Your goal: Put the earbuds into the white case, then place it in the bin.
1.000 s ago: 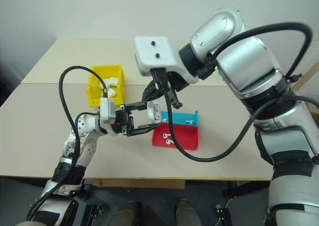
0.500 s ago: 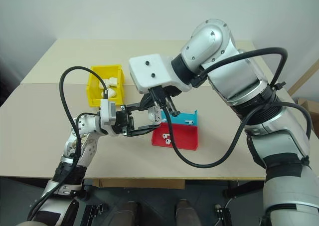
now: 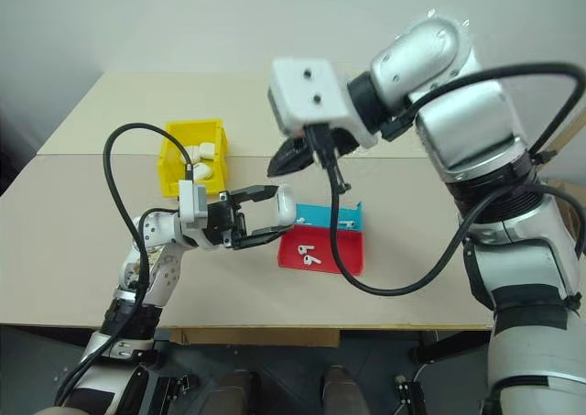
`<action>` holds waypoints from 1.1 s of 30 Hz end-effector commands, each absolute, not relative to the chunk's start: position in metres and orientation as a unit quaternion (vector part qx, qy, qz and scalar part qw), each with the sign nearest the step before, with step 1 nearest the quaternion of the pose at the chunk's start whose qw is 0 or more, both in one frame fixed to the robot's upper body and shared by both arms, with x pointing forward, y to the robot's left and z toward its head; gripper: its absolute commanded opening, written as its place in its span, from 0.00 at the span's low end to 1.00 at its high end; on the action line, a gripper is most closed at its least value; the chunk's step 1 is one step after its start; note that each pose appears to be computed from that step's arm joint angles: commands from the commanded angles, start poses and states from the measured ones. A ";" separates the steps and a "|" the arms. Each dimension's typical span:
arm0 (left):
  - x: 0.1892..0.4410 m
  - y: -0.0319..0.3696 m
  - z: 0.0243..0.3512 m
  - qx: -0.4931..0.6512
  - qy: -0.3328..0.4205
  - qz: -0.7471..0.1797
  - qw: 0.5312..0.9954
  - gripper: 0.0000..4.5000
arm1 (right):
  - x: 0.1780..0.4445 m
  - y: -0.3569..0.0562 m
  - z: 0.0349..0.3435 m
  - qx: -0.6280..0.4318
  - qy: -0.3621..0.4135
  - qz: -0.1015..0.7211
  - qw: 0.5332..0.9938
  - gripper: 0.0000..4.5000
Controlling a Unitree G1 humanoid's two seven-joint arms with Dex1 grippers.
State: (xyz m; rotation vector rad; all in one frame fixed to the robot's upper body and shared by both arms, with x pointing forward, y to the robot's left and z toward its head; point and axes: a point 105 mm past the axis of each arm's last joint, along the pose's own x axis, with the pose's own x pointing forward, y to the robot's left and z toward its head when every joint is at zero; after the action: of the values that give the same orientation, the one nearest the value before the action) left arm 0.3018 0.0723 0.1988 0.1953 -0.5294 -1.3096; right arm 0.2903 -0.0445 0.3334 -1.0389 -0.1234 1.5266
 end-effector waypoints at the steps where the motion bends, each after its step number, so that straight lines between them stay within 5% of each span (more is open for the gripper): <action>1: 0.309 0.085 0.234 0.063 -0.297 -0.501 0.811 0.62 | 0.295 -0.066 0.362 -0.410 -0.118 0.600 0.677 0.01; 6: 0.345 0.113 0.266 0.068 -0.266 -0.285 0.918 0.62 | 0.297 -0.093 0.344 -0.336 -0.118 0.559 0.749 0.01; 8: 0.355 0.127 0.278 0.093 -0.279 -0.197 0.935 0.62 | 0.296 -0.103 0.328 -0.313 -0.112 0.544 0.770 0.01; 13: 0.396 0.177 0.274 0.110 -0.167 -0.001 0.980 0.62 | 0.293 -0.114 0.274 -0.216 -0.063 0.508 0.831 0.01; 18: 0.411 0.183 0.254 0.075 -0.077 0.037 0.994 0.62 | 0.295 -0.117 0.246 -0.207 -0.016 0.498 0.842 0.01; 30: 0.442 0.196 0.215 0.026 0.040 0.049 0.998 0.62 | 0.308 -0.125 0.242 -0.205 0.000 0.452 0.868 0.01; 31: 0.442 0.197 0.212 0.020 0.048 0.047 0.998 0.78 | 0.308 -0.124 0.241 -0.206 0.002 0.451 0.868 0.00; 33: 0.443 0.195 0.210 0.019 0.045 0.044 0.998 0.89 | 0.308 -0.123 0.240 -0.207 0.003 0.450 0.869 0.00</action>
State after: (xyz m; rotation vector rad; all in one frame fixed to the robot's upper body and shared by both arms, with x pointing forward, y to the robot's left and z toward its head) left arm 0.4422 0.1947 0.1901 0.0385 0.1629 0.0863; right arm 0.3117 -0.1262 0.2325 -0.4021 0.0347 0.9428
